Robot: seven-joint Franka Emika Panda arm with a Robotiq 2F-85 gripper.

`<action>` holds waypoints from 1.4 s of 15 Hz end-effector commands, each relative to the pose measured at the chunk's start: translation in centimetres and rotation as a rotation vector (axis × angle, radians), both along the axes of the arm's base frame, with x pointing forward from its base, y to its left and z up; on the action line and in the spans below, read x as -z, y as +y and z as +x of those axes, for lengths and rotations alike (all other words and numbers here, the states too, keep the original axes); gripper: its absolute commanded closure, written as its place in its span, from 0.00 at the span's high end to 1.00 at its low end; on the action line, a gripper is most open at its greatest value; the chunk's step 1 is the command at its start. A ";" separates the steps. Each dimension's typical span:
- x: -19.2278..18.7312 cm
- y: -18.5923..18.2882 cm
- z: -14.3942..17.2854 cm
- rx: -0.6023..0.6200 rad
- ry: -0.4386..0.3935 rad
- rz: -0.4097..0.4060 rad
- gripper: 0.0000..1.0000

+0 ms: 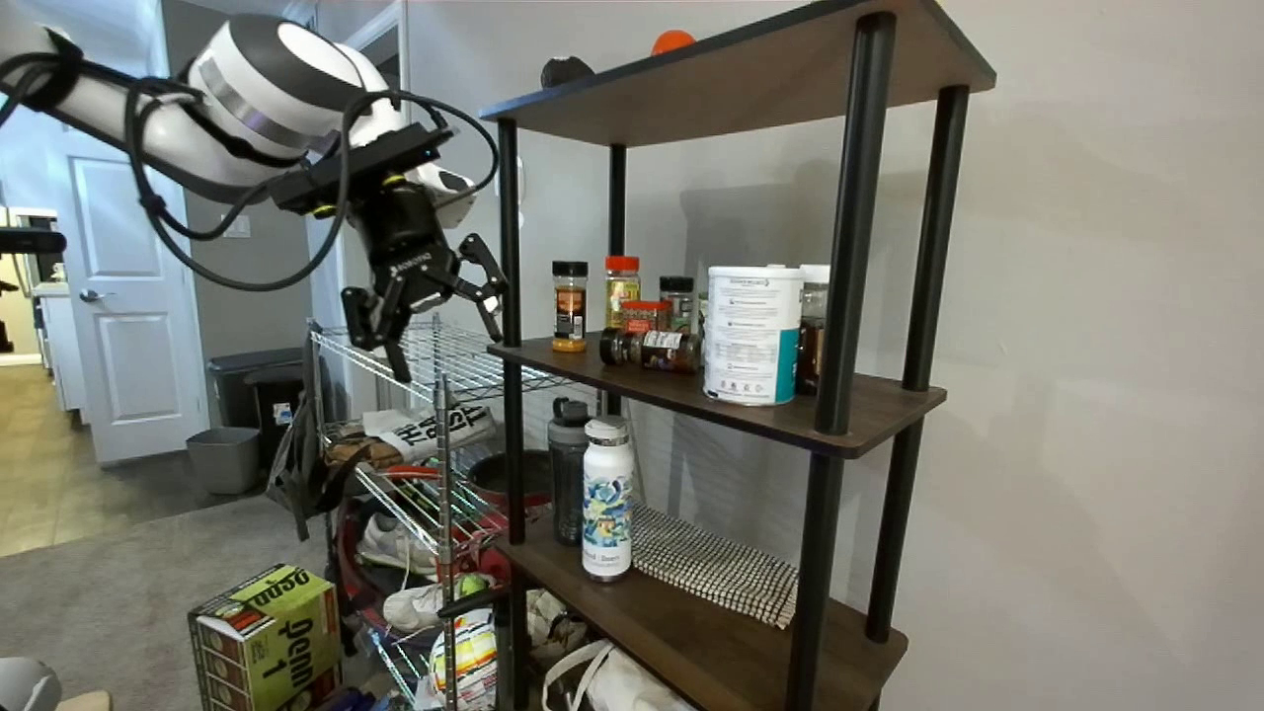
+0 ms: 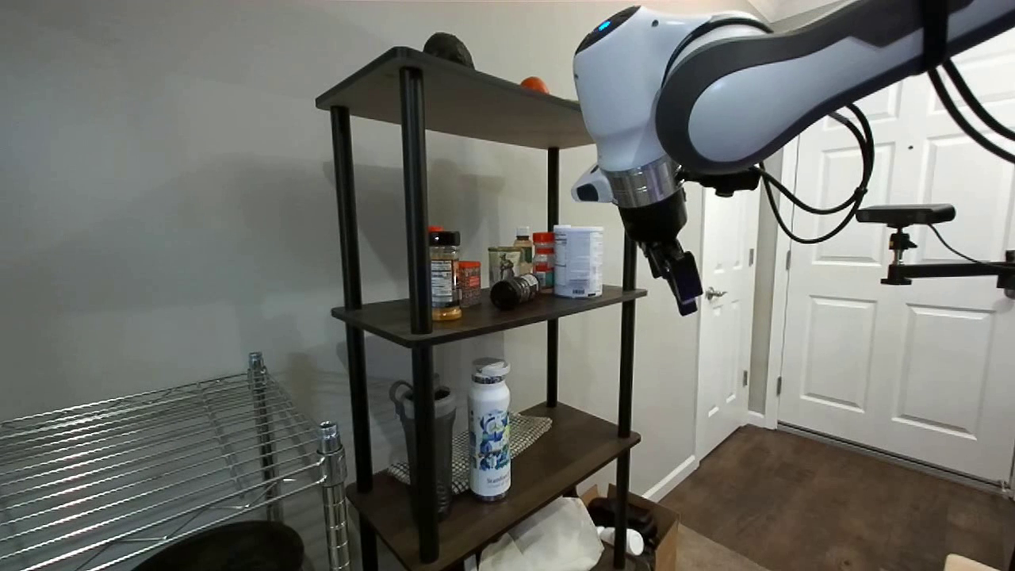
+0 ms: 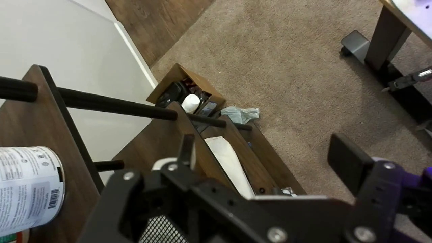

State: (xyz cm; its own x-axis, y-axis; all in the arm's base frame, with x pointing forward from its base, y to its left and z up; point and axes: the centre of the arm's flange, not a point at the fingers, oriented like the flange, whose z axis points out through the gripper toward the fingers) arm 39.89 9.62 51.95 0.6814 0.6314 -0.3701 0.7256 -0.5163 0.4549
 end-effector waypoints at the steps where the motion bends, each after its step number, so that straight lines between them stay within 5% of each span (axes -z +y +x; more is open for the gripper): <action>1: 0.0 0.0 0.0 0.000 0.000 0.000 1.00; 8: -0.5 0.1 0.9 -0.106 -0.010 0.015 1.00; 21: -0.6 3.5 4.0 -0.653 0.029 0.046 1.00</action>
State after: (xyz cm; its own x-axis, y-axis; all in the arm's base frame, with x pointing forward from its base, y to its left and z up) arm 42.96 13.04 52.68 0.2382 0.9116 -0.3351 0.9007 -0.0782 0.4273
